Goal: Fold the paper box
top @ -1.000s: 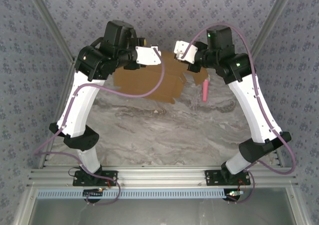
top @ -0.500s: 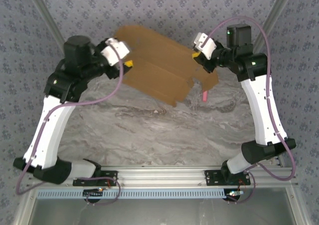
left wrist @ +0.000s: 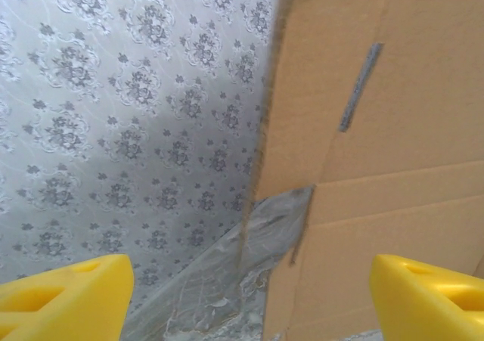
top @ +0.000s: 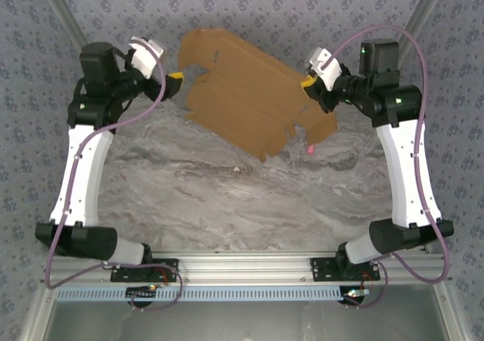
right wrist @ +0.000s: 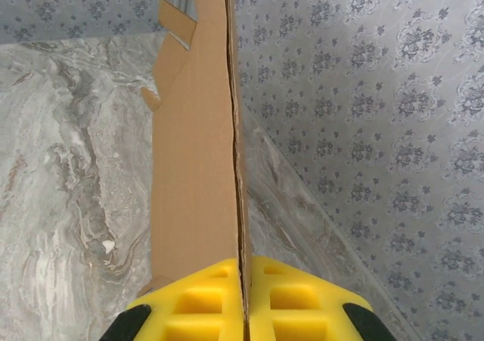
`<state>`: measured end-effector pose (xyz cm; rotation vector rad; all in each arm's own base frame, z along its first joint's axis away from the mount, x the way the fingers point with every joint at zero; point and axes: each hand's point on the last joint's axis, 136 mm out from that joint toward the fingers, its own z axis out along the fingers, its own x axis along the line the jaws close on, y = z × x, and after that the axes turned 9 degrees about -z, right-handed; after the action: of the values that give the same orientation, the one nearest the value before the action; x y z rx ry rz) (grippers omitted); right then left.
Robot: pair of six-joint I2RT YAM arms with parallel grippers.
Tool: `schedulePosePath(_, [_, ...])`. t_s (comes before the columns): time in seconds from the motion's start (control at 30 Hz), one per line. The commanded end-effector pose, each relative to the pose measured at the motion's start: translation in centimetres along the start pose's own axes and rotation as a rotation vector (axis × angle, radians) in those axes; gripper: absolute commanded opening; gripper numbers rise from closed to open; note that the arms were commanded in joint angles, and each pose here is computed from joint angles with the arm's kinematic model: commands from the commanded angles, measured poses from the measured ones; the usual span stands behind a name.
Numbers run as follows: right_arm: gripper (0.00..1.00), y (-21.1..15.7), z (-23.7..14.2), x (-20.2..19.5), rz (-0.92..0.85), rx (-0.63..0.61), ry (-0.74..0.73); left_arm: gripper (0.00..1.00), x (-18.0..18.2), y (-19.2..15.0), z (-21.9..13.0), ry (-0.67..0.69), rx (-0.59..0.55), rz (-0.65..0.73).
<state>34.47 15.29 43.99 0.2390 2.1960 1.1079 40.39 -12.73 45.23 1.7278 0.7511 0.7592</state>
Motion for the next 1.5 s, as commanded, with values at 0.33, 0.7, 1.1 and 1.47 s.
schedulePosePath(0.33, [0.0,0.7,-1.5,1.2,-0.034,-0.09,0.036,0.67,-4.8,4.1,0.6,-0.46,-0.086,0.097])
schedulePosePath(0.7, [0.0,1.4,-1.8,1.5,-0.066,-0.15,0.066,0.51,-5.9,3.4,1.6,-0.627,-0.088,0.107])
schedulePosePath(1.1, [0.03,0.9,-0.4,0.8,-0.117,-0.135,0.025,0.04,-7.6,2.6,0.2,-0.714,-0.073,0.079])
schedulePosePath(1.47, [0.1,1.3,0.4,1.2,-0.139,-0.143,0.048,0.0,-8.1,2.0,-0.3,-0.73,-0.038,0.042])
